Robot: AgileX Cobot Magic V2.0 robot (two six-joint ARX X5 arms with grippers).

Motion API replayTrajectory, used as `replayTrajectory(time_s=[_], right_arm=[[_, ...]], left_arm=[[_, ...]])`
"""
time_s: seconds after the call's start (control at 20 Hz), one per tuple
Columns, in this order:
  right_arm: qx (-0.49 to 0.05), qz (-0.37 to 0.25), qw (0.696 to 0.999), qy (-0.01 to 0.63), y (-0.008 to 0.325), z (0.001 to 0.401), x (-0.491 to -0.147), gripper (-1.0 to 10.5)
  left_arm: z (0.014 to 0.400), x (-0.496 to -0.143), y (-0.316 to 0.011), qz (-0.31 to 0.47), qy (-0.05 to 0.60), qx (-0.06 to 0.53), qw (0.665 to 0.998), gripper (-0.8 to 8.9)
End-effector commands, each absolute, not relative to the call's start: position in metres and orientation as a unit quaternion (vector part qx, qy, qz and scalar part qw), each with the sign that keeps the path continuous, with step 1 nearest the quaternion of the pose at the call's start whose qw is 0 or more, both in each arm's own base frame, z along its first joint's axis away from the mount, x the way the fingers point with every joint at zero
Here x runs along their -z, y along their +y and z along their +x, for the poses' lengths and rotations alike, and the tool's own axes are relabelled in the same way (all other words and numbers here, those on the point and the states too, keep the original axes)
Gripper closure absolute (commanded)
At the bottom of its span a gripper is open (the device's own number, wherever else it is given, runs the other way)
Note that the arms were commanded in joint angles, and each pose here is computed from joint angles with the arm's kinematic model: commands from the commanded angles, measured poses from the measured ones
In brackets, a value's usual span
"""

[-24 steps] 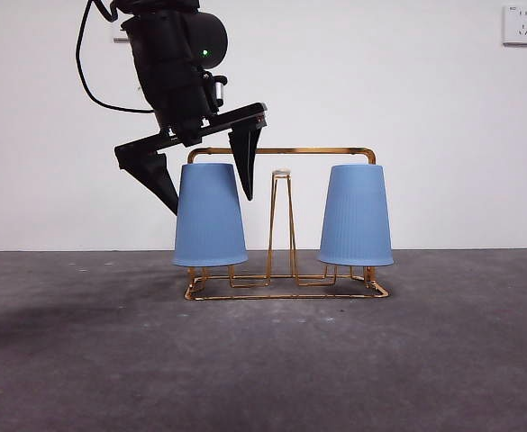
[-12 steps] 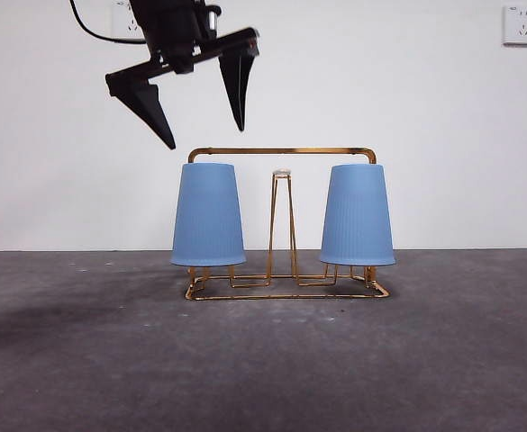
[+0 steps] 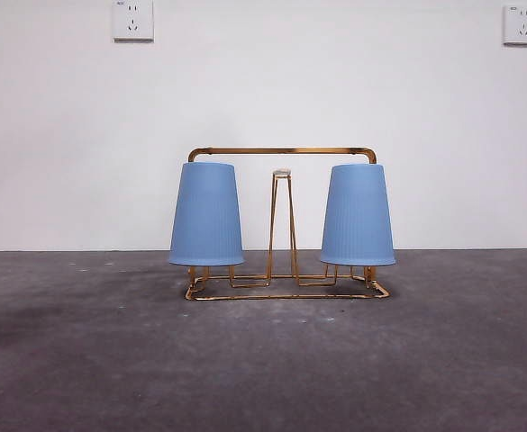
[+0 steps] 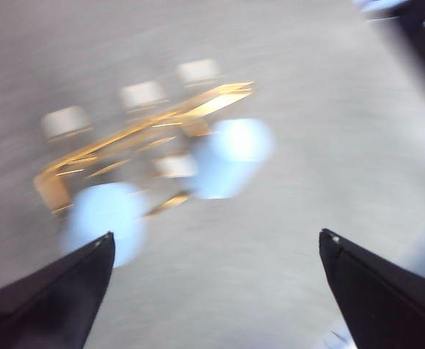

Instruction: Pick up cup 1,put cup 1 in the cup rack,pick up cup 2,put cup 2 in the cup rack

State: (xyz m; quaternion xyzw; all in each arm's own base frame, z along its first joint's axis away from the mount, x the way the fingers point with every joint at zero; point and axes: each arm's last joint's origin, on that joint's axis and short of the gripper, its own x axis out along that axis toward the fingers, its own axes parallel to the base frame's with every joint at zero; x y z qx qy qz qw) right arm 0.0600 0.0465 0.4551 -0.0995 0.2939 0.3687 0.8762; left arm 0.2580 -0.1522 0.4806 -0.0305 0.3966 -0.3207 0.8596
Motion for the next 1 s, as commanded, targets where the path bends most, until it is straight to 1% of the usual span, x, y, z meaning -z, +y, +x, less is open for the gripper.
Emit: replayTrajectory(time_s=[0.05,0.2,0.25,0.35,0.4,0.45,0.5,0.55,0.8,0.85,1.0], right_arm=[[-0.366,-0.107,0.872,0.308,0.049,0.063,-0.452,7.0],[-0.363,-0.109,0.87,0.317,0.052,0.068,-0.451,7.0],[-0.362,-0.108,0.869,0.321,0.053,0.07,-0.451,7.0],[-0.36,-0.109,0.867,0.326,0.055,0.073,-0.45,7.0],[-0.36,-0.109,0.866,0.329,0.056,0.075,-0.449,7.2],[-0.359,-0.11,0.865,0.332,0.057,0.076,-0.449,8.1],[-0.359,-0.11,0.865,0.333,0.058,0.077,-0.449,9.4],[-0.359,-0.111,0.865,0.334,0.058,0.078,-0.449,9.6],[-0.359,-0.11,0.865,0.334,0.058,0.078,-0.449,9.6],[-0.359,-0.111,0.864,0.334,0.058,0.078,-0.449,9.4],[-0.347,-0.117,0.868,0.337,0.059,0.081,-0.448,9.4]], left_arm=[[0.226,-0.499,-0.153,-0.008,0.36,0.367,0.858,3.46],[0.185,-0.515,-0.16,0.012,0.325,0.426,0.845,3.6],[0.172,-0.519,-0.163,0.02,0.314,0.446,0.838,4.25],[0.153,-0.524,-0.168,0.032,0.301,0.48,0.824,5.97],[0.147,-0.526,-0.171,0.037,0.297,0.493,0.817,7.12],[0.142,-0.526,-0.172,0.044,0.292,0.503,0.812,8.35],[0.139,-0.527,-0.174,0.049,0.289,0.51,0.809,8.2],[0.138,-0.527,-0.175,0.05,0.288,0.513,0.807,8.2],[0.138,-0.527,-0.175,0.052,0.287,0.514,0.806,8.18],[0.138,-0.527,-0.175,0.052,0.287,0.514,0.806,8.18],[0.138,-0.527,-0.175,0.052,0.287,0.514,0.807,8.18]])
